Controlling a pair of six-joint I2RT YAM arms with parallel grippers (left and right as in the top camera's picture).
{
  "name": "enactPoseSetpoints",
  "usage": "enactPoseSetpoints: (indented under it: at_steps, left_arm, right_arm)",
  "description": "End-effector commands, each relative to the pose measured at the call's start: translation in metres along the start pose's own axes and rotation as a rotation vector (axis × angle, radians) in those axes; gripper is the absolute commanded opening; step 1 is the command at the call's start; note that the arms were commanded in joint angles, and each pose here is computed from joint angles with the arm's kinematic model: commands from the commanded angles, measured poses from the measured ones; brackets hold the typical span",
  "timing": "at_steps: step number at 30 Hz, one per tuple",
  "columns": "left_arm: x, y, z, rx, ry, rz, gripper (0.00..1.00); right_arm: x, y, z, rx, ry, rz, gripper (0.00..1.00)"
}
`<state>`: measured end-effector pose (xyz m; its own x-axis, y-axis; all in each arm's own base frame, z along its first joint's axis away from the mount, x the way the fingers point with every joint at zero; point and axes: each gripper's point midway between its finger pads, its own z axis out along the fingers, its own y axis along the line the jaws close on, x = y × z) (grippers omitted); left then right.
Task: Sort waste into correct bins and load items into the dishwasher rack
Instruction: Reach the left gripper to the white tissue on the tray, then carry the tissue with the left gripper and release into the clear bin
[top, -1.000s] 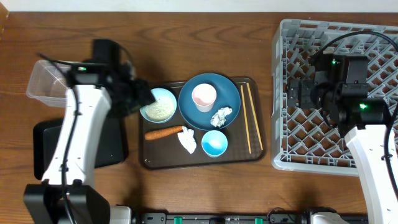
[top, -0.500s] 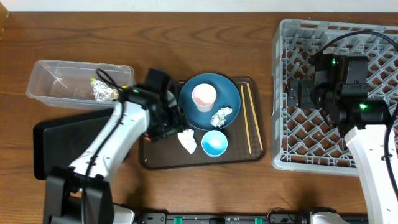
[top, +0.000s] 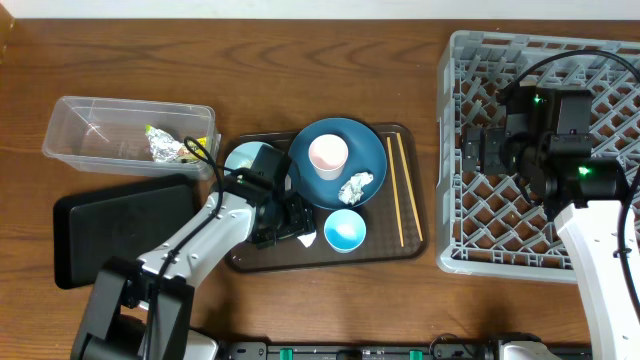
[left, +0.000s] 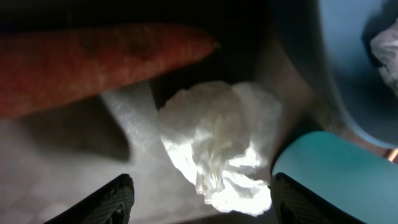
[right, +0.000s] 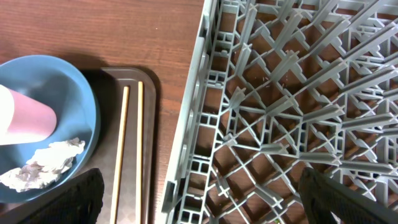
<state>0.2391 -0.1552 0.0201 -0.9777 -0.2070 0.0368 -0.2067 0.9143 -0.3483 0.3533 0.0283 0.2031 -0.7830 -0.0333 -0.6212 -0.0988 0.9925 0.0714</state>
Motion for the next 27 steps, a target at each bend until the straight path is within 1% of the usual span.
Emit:
enactPoseSetpoints:
  at_steps: [1, 4, 6, 8, 12, 17, 23, 25, 27]
  left_arm:
    - [0.007, 0.009, 0.01, -0.01, 0.006, -0.005, 0.72]
    - [0.007, 0.011, 0.016, -0.001, -0.008, 0.001, 0.72]
    - [0.004, 0.01, 0.016, 0.004, -0.021, 0.005, 0.65]
    - [0.0, 0.009, 0.016, 0.01, -0.037, 0.01, 0.53]
    - [-0.003, 0.006, 0.016, 0.021, -0.051, 0.015, 0.35]
    - [-0.003, 0.006, 0.016, 0.022, -0.051, 0.016, 0.07]
    - [-0.006, 0.001, 0.006, 0.033, -0.079, 0.048, 0.06]
    - [-0.009, -0.001, -0.006, 0.03, -0.108, 0.069, 0.06]
    - [-0.013, 0.005, -0.022, -0.012, -0.152, 0.063, 0.06]
  right_arm:
    - [-0.007, 0.002, -0.004, -0.001, -0.018, 0.003, 0.99]
    - [-0.008, 0.002, -0.004, -0.001, -0.018, 0.003, 0.99]
    - [-0.008, 0.002, -0.004, -0.001, -0.018, 0.003, 0.99]
    - [-0.008, 0.002, -0.004, -0.001, -0.018, 0.003, 0.99]
    - [-0.007, 0.002, -0.004, -0.001, -0.018, 0.003, 0.99]
    - [-0.007, 0.002, -0.004, -0.001, -0.017, 0.003, 0.99]
    - [-0.007, 0.002, -0.004, -0.001, -0.017, 0.003, 0.99]
    - [-0.007, 0.002, -0.004, -0.001, -0.017, 0.003, 0.99]
    - [-0.007, 0.002, -0.004, 0.0, -0.018, 0.003, 0.99]
